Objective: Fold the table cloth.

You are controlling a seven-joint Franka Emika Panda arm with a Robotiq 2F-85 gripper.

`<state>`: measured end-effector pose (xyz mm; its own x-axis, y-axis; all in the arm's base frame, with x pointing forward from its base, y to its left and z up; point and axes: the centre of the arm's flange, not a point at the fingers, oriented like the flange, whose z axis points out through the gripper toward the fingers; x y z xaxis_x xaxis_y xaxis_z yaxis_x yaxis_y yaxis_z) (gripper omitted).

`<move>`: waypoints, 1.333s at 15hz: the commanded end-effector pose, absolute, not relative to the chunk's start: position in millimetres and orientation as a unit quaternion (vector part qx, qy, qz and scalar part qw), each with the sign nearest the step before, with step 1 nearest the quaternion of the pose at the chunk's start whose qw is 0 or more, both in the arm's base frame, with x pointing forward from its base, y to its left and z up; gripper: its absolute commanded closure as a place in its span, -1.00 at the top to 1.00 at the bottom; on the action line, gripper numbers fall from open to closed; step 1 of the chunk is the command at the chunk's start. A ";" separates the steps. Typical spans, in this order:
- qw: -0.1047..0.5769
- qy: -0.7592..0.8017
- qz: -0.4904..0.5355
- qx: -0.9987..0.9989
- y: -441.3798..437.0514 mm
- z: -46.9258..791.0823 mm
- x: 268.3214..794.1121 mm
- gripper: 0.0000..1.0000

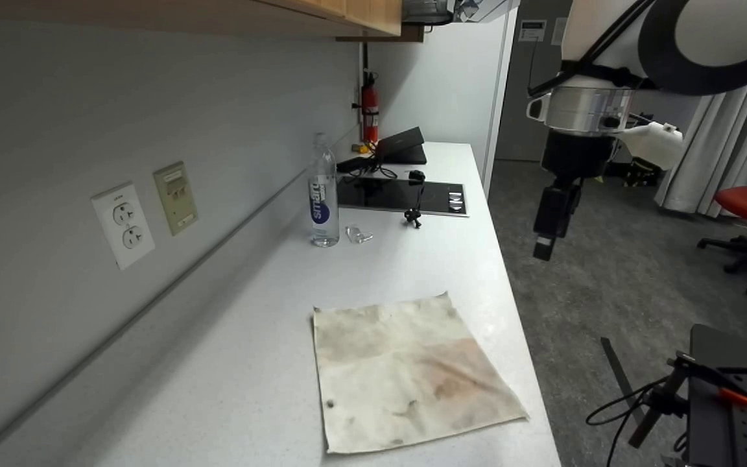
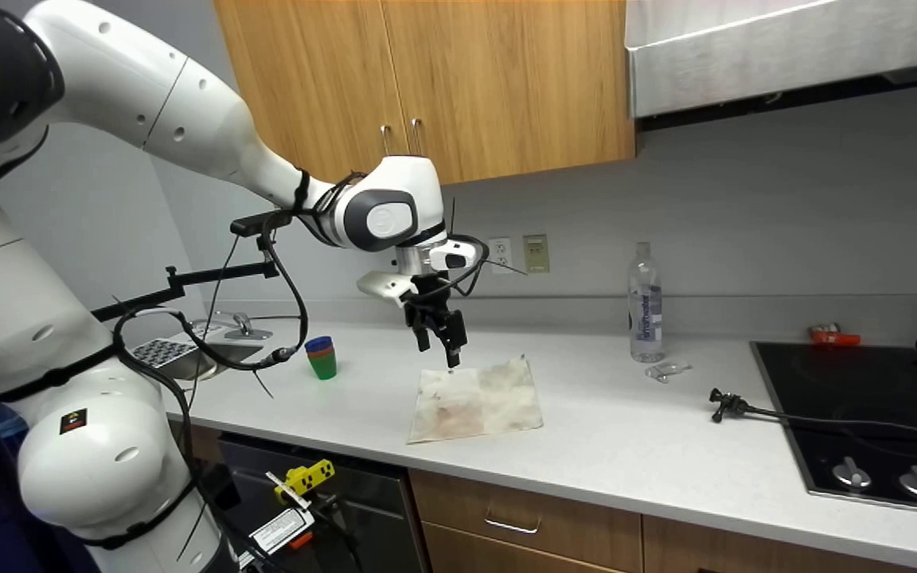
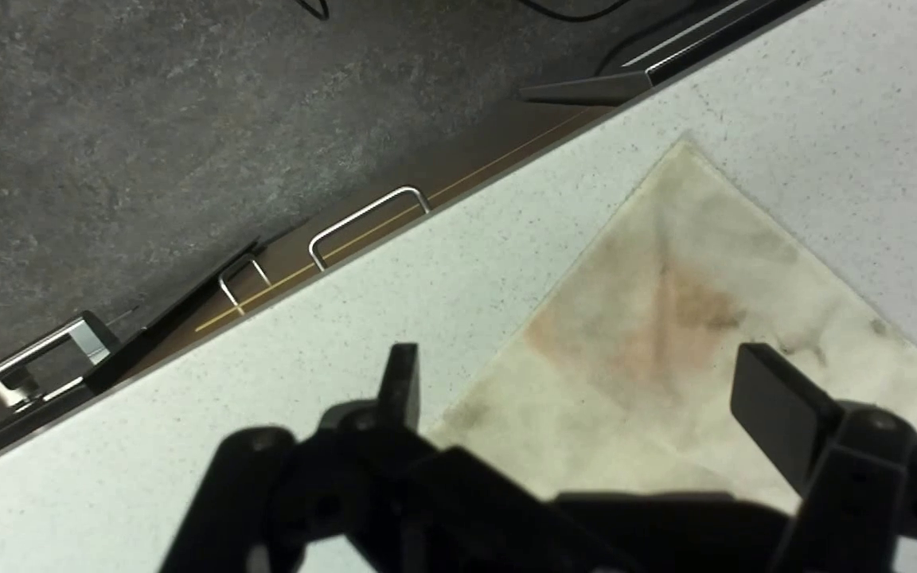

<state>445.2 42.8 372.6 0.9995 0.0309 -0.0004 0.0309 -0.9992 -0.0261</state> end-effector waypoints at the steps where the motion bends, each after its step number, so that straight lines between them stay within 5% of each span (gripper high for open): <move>1: 0.012 0.012 -0.007 -1.000 32.4 363.0 452.3 1.00; 13: 0.070 0.018 -0.025 -0.997 -9.6 315.6 566.1 1.00; 20: 0.041 0.026 0.010 -0.999 -4.7 302.2 561.5 1.00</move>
